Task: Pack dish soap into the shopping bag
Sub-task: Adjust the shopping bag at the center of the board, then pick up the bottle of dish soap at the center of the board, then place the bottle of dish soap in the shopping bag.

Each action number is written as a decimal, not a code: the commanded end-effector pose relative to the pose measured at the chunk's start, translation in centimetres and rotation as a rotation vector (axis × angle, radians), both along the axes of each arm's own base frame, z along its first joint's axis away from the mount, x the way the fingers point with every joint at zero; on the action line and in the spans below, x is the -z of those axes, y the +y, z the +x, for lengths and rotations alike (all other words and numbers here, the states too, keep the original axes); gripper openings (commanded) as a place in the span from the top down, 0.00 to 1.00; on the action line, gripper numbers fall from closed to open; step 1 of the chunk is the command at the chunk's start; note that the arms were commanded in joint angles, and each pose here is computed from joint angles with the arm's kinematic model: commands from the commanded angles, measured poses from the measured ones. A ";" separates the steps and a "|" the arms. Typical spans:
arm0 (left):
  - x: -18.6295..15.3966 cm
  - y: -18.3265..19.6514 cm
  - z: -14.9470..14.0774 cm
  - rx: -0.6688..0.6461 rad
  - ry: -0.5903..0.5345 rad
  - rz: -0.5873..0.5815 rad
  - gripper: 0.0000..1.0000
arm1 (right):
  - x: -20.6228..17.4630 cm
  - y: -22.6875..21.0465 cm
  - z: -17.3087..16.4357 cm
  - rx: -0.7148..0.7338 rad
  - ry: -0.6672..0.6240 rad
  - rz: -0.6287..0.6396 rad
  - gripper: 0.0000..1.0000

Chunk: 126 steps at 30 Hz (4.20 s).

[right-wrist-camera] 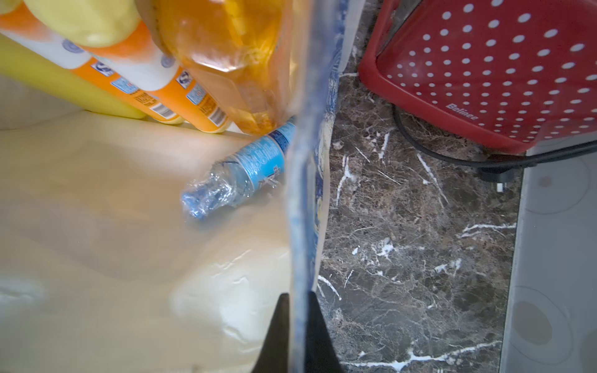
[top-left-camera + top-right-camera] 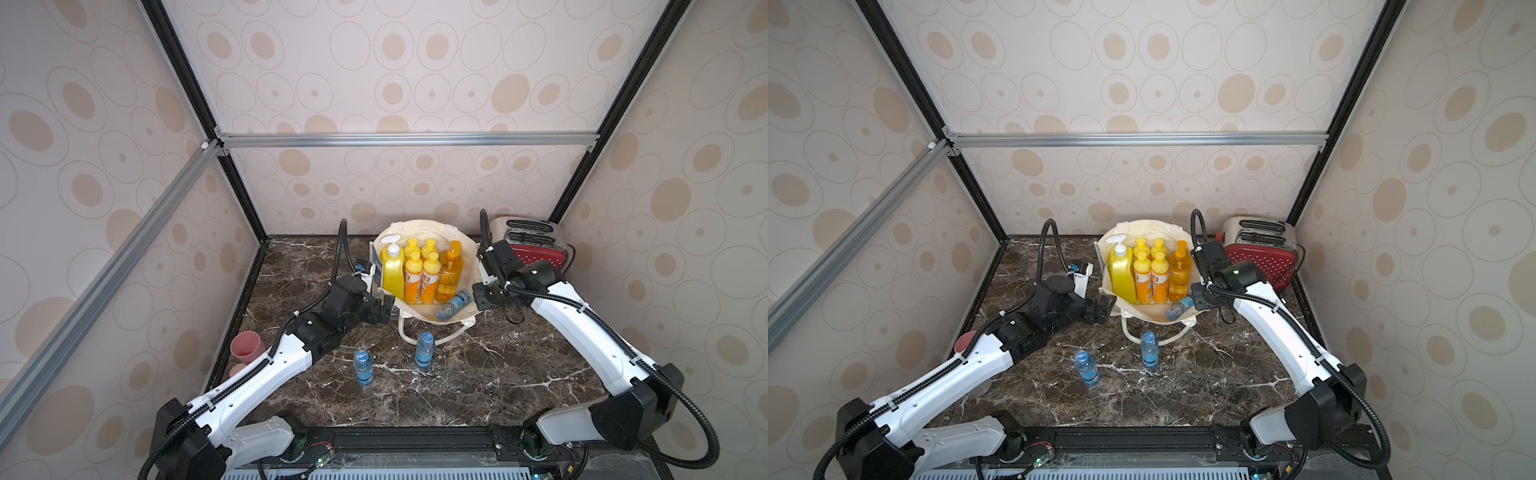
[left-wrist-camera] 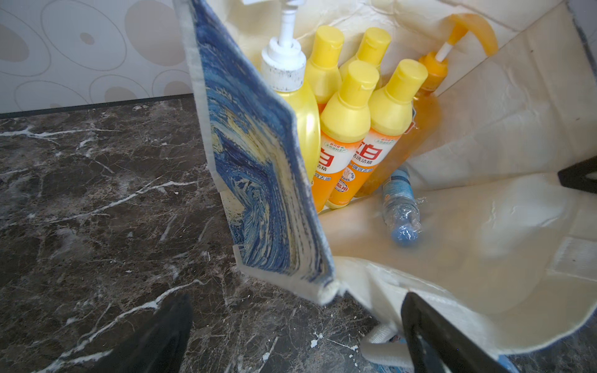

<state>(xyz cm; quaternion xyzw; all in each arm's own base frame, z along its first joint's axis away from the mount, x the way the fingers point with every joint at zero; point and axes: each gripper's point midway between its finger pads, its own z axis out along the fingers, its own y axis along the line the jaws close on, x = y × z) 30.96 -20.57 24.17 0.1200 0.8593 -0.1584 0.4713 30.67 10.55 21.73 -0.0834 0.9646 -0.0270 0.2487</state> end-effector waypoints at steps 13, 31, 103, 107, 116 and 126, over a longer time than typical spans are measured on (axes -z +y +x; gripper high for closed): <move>-0.7 -0.5 0.4 0.003 0.004 -0.024 0.01 | 3.6 -1.4 -2.6 0.029 0.112 -0.056 0.72; -4.2 1.6 0.7 -0.084 -0.025 -0.018 0.01 | -7.7 4.2 -4.1 -0.236 -0.107 0.124 0.60; -9.4 1.9 8.7 -0.002 0.079 -0.209 0.01 | -14.7 8.2 -1.1 -0.322 -0.227 0.133 0.99; -9.8 1.1 10.6 0.009 0.100 -0.179 0.01 | -12.6 7.1 2.1 -0.253 -0.238 0.076 1.00; -8.5 3.1 8.8 -0.038 0.038 -0.137 0.01 | -8.8 3.6 8.6 -0.124 -0.239 -0.128 1.00; -4.7 0.8 7.9 0.020 0.104 -0.126 0.01 | -7.3 1.5 13.8 -0.002 -0.289 -0.119 1.00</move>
